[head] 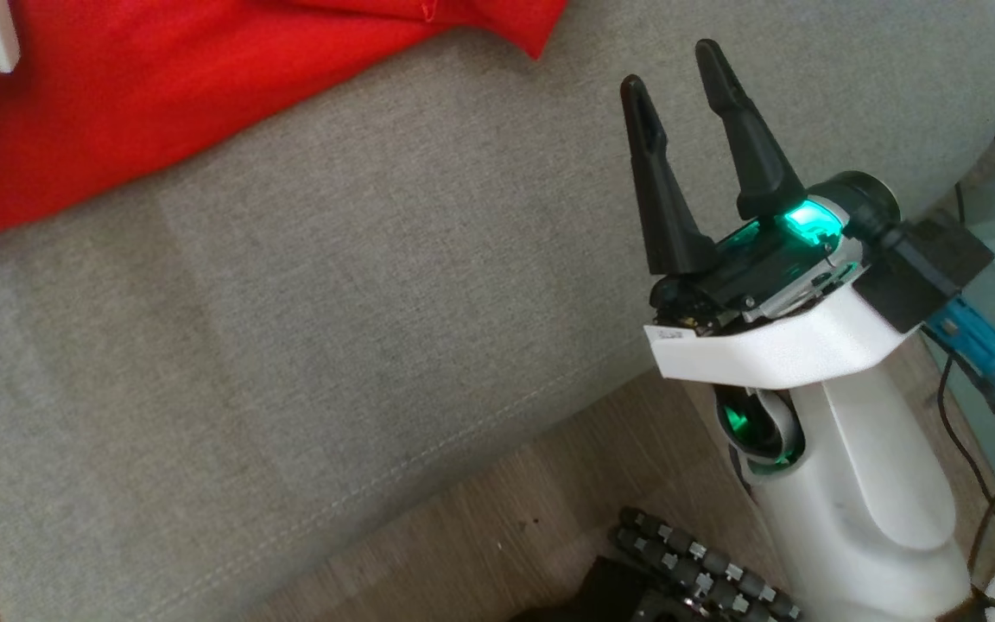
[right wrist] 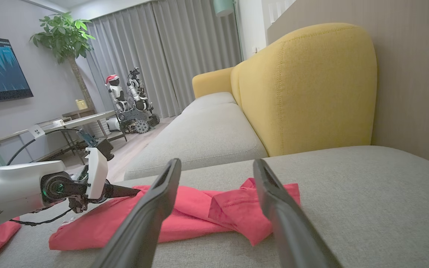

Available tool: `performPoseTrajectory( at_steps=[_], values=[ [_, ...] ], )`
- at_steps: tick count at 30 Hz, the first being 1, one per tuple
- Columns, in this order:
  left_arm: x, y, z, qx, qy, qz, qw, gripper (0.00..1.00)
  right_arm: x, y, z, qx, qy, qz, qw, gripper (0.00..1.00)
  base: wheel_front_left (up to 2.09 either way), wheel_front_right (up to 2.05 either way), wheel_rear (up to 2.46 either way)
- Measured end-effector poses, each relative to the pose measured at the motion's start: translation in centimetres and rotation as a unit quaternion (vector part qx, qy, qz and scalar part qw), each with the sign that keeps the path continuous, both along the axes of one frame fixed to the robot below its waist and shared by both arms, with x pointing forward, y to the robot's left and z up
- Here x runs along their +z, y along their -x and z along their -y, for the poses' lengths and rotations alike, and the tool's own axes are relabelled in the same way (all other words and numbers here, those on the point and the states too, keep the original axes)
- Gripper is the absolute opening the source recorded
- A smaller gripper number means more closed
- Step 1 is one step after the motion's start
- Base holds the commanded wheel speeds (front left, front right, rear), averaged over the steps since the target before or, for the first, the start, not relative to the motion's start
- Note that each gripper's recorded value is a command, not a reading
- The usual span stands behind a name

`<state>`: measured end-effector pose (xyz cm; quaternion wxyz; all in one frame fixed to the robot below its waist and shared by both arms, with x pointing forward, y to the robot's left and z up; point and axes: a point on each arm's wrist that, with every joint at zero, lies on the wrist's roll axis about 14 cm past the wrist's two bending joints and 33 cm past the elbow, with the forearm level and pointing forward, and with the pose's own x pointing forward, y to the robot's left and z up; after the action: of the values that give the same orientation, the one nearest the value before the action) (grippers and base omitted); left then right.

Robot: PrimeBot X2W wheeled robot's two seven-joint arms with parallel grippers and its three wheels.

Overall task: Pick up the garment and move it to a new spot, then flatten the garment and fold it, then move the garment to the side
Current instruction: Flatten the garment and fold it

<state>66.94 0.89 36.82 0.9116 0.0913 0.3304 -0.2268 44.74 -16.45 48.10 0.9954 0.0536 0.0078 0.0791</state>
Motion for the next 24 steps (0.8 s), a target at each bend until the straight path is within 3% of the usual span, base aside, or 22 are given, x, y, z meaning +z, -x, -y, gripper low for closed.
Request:
performPoseTrajectory(
  at_steps=[2, 3, 4, 5, 15, 24],
  values=[
    [-0.2, -0.1, 0.0, 0.002, 0.000, -0.005, 1.000, 1.00, -0.1, -0.1, 0.1, -0.002, 0.000, -0.001, 1.000, 1.00, 0.00, 0.00, 0.00],
    [-0.1, -0.2, 0.0, 0.003, 0.000, -0.006, 1.000, 0.70, -0.1, -0.1, 0.1, -0.002, -0.002, -0.001, 1.000, 1.00, 0.00, 0.00, 0.00],
    [-0.1, -0.2, -0.1, 0.005, 0.001, -0.008, 1.000, 0.07, -0.1, -0.2, 0.1, -0.002, -0.002, 0.000, 1.000, 1.00, 0.00, 0.00, 0.00],
    [-0.1, -0.2, -0.1, 0.006, 0.004, -0.009, 1.000, 0.00, 0.0, -0.3, 0.1, -0.001, -0.002, 0.002, 1.000, 1.00, 0.00, 0.00, 0.00],
    [4.0, -0.5, -0.4, 0.011, 0.056, 0.068, 0.996, 0.00, 0.7, -0.8, -0.5, 0.007, -0.003, 0.016, 1.000, 1.00, 0.00, 0.00, 0.00],
    [9.6, 2.2, -1.3, 0.006, 0.112, 0.165, 0.980, 0.00, 2.3, -1.7, 0.4, -0.010, -0.013, 0.036, 0.999, 1.00, 0.00, 0.00, 0.00]
  ],
)
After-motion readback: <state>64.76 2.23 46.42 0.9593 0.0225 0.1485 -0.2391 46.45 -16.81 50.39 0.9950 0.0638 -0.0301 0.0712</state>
